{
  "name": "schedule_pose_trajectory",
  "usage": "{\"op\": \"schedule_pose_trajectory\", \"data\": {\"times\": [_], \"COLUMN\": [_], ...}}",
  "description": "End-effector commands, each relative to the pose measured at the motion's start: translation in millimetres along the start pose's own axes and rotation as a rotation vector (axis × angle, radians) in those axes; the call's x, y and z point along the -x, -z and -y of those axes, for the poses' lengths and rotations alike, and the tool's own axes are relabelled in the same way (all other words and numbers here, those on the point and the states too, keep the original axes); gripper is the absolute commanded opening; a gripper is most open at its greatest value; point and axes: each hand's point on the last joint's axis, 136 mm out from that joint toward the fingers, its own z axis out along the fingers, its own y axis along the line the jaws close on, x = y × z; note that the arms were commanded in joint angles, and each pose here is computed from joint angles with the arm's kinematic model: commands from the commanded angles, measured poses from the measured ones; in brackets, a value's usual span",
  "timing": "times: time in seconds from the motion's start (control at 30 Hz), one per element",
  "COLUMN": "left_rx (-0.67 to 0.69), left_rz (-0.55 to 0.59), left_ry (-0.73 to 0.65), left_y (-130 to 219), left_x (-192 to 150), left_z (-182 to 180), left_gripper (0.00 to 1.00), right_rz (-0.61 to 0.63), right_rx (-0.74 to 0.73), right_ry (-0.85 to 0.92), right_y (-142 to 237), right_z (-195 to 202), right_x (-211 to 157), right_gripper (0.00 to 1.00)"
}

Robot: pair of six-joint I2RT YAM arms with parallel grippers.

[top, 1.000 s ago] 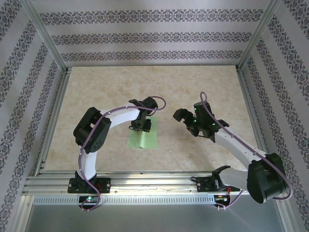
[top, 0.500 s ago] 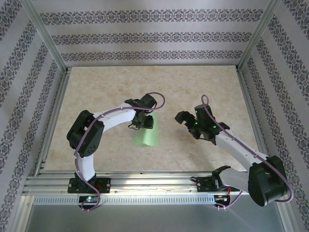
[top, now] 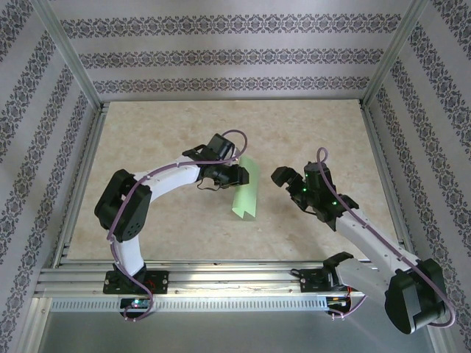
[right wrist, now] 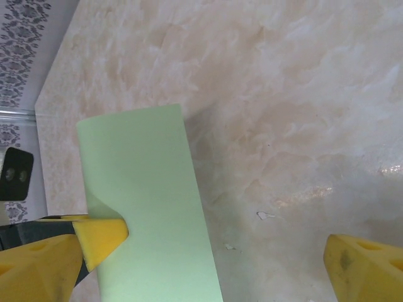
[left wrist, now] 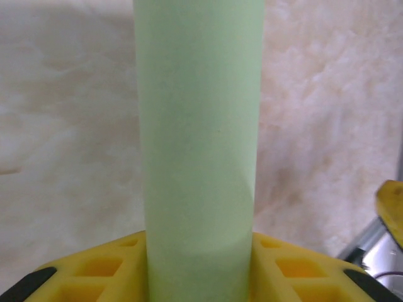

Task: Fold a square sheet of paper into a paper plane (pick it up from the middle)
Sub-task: First fold the square sheet of paper in half at the center of the table.

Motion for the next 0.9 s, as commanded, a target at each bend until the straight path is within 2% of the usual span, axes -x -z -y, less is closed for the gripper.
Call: {"op": "schedule_pose_trajectory", "data": {"times": [0.0,0.23,0.5,0.87], "left_rx": [-0.154,-0.199,-0.085,0.088], "left_rz": [-0.011,0.007,0.006,-0.012], "left_ry": [0.046,0.159,0.196,0.18], "left_y": [-1,-13,-21,-20], "left_x": [4,3,-8,-23], "left_z": [23,0,-37,-72], "left_gripper": [0.39,0.41,0.42,0.45], "right_rz": [0.019,-0.099,-0.217,-0.263], "right_rx": [0.047,0.115,0.122,0.091], "right_ry": [0.023,0.058,0.065,0.056], "right_y": [0,-12,-28,-40], "right_z": [-5,-20,-27,-25], "right_x": [4,-11,-30,-39], "right_gripper": [0.98,0.98,0.98,0.98]}}
